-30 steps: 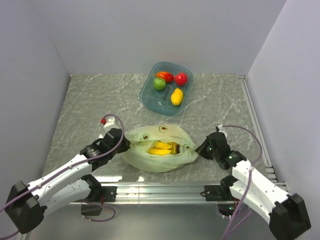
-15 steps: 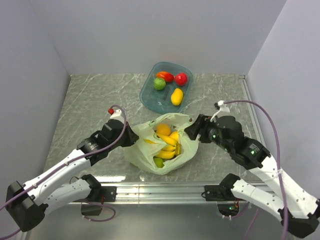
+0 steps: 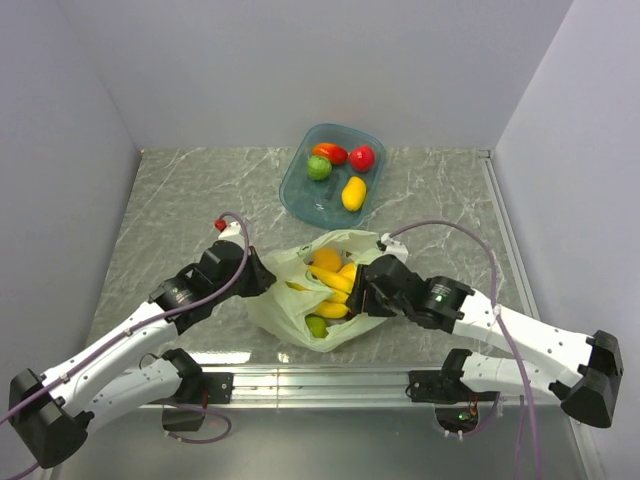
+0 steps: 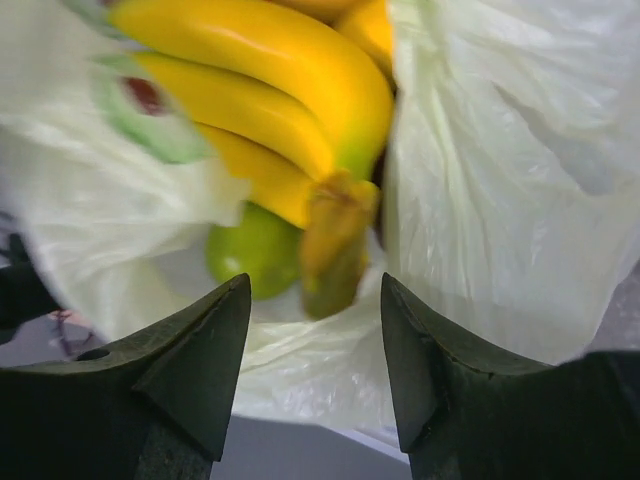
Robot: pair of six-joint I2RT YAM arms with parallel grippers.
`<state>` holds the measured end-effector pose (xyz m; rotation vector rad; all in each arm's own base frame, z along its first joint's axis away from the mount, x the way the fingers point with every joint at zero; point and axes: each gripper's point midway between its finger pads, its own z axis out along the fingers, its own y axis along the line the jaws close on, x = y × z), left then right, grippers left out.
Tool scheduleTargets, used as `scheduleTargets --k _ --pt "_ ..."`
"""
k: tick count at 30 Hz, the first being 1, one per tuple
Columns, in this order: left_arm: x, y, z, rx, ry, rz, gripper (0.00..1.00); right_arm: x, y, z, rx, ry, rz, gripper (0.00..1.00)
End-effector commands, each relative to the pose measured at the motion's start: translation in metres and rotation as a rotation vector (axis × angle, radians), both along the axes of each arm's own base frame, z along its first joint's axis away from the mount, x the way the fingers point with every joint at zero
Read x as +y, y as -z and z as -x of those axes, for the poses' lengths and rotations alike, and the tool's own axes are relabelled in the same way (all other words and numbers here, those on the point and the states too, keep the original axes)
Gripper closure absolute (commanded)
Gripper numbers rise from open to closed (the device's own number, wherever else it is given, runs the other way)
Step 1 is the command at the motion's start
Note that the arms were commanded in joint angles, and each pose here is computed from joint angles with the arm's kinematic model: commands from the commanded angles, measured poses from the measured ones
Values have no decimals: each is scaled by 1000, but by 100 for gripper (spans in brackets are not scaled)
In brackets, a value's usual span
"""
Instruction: Untie the knot of the plastic bag and take out the fruit
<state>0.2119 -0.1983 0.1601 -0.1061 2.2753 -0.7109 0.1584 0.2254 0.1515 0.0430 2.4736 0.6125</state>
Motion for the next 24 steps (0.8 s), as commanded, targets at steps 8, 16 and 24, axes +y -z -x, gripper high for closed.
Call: scheduleTargets --k 8,16,24 --pt "-2 -9 2 -36 21 25 95 19 20 -31 -38 132 -26 40" --pt "9 -5 -4 -34 -46 -14 96 5 -19 -28 -104 80 120 100" --pt "25 -11 -13 -62 -118 -77 99 -28 -102 -21 -214 23 253 100"
